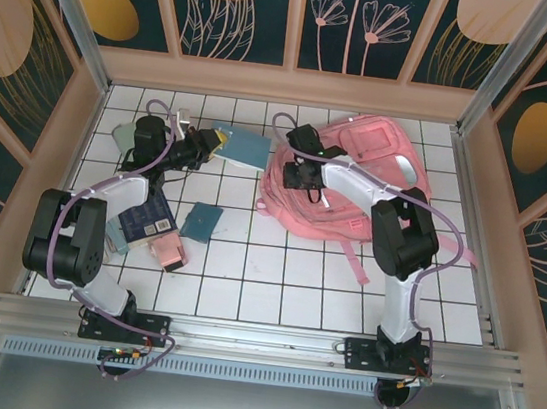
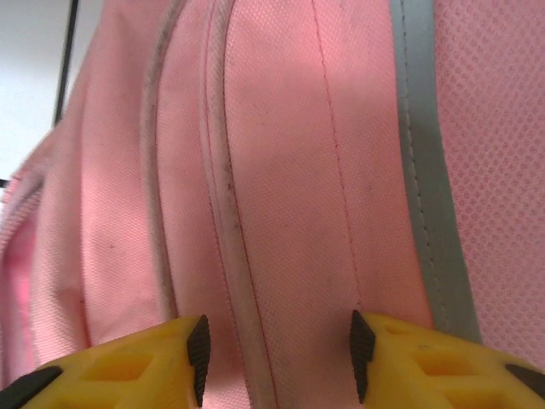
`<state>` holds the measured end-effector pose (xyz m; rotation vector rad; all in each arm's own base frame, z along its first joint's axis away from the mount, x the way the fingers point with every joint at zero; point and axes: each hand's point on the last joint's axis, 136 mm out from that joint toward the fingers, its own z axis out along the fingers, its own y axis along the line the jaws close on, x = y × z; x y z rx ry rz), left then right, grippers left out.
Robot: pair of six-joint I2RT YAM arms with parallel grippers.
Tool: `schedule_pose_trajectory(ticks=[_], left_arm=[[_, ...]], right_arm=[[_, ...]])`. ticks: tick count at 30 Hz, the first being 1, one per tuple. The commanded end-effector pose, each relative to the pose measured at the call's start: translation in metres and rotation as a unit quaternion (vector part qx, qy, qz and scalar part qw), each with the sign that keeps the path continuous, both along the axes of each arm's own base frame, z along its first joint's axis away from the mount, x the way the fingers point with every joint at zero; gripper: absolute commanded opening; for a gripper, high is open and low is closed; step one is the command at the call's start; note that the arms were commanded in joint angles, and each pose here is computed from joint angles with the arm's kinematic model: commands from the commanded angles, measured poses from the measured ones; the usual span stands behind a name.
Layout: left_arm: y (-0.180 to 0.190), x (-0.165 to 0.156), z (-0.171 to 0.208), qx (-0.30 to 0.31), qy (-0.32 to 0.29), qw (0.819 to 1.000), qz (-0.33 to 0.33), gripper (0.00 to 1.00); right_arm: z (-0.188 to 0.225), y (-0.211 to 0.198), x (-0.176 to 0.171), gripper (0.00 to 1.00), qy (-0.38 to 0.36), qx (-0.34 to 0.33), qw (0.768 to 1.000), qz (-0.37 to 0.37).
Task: Pack the student bag
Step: Open the student bag at the top-right of the table.
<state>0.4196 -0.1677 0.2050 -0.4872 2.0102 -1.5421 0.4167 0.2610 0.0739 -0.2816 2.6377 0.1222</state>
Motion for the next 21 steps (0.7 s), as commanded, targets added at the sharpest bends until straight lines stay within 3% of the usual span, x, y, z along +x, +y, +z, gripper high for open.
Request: schedule_pose_trajectory(ticks=[1,3,7,14,21], left_arm=[[0.003,-0.003,0.027,0.002,-0.047,0.999,0.001,0.0],[0.003,-0.005,0.026,0.004,-0.047,0.999,0.002,0.0],[0.005,-0.008,0.024,0.006,-0.045,0.999,0.006,0.0],[0.008,-0.009,0.012,-0.009,-0.037,0.999,0.026,0.0],[-0.01,-0.006,0.009,-0.013,-0.041,0.999,0.032,0.0]], right_arm=[[-0.009,-0.019,0.002,0.27,-0.008,-0.082,0.997,-0.007],[-0.003,-0.023,0.004,0.01,-0.018,-0.089,0.996,-0.018],[0.031,-0.018,0.01,0.0,-0.049,-0.064,0.996,-0.023],[0.122,-0.005,0.024,0.0,-0.103,0.035,0.994,-0.025],[0.196,-0.027,0.04,0.0,-0.131,0.125,0.982,-0.049]])
